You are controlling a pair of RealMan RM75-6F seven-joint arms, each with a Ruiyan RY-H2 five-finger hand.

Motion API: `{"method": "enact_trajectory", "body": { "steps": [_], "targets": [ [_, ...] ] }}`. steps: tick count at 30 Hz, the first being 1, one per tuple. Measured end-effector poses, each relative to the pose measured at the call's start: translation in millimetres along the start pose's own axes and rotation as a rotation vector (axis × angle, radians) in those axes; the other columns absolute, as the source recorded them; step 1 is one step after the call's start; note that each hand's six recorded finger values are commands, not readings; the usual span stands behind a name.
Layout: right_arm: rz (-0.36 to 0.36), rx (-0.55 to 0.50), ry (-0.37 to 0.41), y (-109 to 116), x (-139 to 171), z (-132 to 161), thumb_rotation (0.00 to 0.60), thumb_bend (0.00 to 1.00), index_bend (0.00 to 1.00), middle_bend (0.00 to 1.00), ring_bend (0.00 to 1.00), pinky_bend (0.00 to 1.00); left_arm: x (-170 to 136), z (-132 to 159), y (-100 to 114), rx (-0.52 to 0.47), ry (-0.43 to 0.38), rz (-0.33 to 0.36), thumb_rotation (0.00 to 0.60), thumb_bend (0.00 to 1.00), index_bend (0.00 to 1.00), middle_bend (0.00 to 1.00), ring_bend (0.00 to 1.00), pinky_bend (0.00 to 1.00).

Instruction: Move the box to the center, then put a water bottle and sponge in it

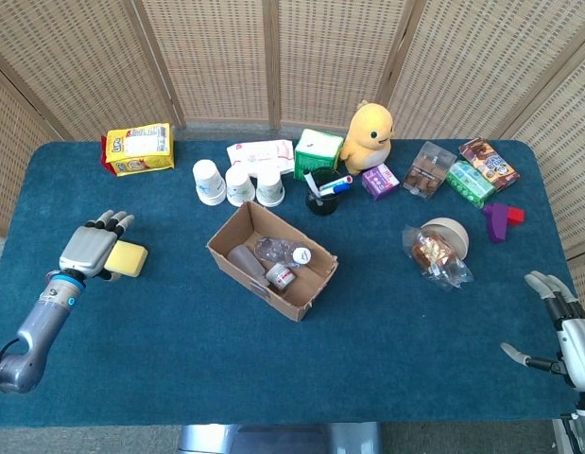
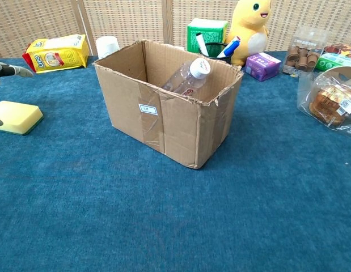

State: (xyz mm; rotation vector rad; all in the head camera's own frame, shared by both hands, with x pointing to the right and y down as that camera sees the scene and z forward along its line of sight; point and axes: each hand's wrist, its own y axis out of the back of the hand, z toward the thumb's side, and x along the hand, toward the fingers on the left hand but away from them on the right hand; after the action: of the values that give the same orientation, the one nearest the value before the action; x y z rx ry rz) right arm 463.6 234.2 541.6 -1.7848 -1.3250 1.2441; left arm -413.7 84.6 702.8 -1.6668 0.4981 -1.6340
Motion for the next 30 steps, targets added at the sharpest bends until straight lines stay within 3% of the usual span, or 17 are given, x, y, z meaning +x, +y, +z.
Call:
{"method": "enact_trajectory", "body": {
  "steps": [8,14,17,19,22,25,30],
  "targets": [
    [-0.001,-0.013,-0.004,1.8,-0.1,-1.1,0.600,0.00,0.10,0.03,0.07,0.17,3.5,1.2,-12.4,0.011,0.018,-0.033,0.600,0.07,0.03,0.00,0.00,0.24],
    [-0.001,-0.015,-0.002,2.0,-0.1,-0.8,0.600,0.00,0.10,0.03,0.07,0.17,3.4,1.4,-21.3,0.026,0.030,-0.051,0.600,0.07,0.09,0.00,0.00,0.31],
    [0.001,-0.017,-0.001,1.9,-0.2,-0.7,0.600,0.00,0.10,0.03,0.07,0.17,3.7,2.1,-24.4,0.031,0.032,-0.055,0.600,0.07,0.19,0.12,0.07,0.41],
    [0.001,-0.019,-0.001,1.9,-0.1,-0.8,0.600,0.00,0.10,0.03,0.07,0.17,4.4,2.7,-25.6,0.035,0.033,-0.054,0.600,0.07,0.32,0.30,0.22,0.52],
    [0.000,-0.020,-0.002,2.4,0.1,-1.1,0.600,0.00,0.10,0.03,0.07,0.17,6.0,4.2,-27.1,0.042,0.037,-0.046,0.600,0.07,0.46,0.44,0.36,0.59],
    [-0.001,-0.020,-0.002,2.8,0.1,-1.2,0.600,0.00,0.10,0.03,0.07,0.17,7.8,6.2,-28.9,0.052,0.041,-0.044,0.600,0.08,0.56,0.54,0.45,0.63],
    [0.001,-0.022,-0.002,3.1,0.3,-1.5,0.600,0.00,0.10,0.03,0.07,0.17,9.0,11.2,-29.3,0.080,0.043,-0.042,0.600,0.09,0.60,0.59,0.50,0.66]
  ]
}}
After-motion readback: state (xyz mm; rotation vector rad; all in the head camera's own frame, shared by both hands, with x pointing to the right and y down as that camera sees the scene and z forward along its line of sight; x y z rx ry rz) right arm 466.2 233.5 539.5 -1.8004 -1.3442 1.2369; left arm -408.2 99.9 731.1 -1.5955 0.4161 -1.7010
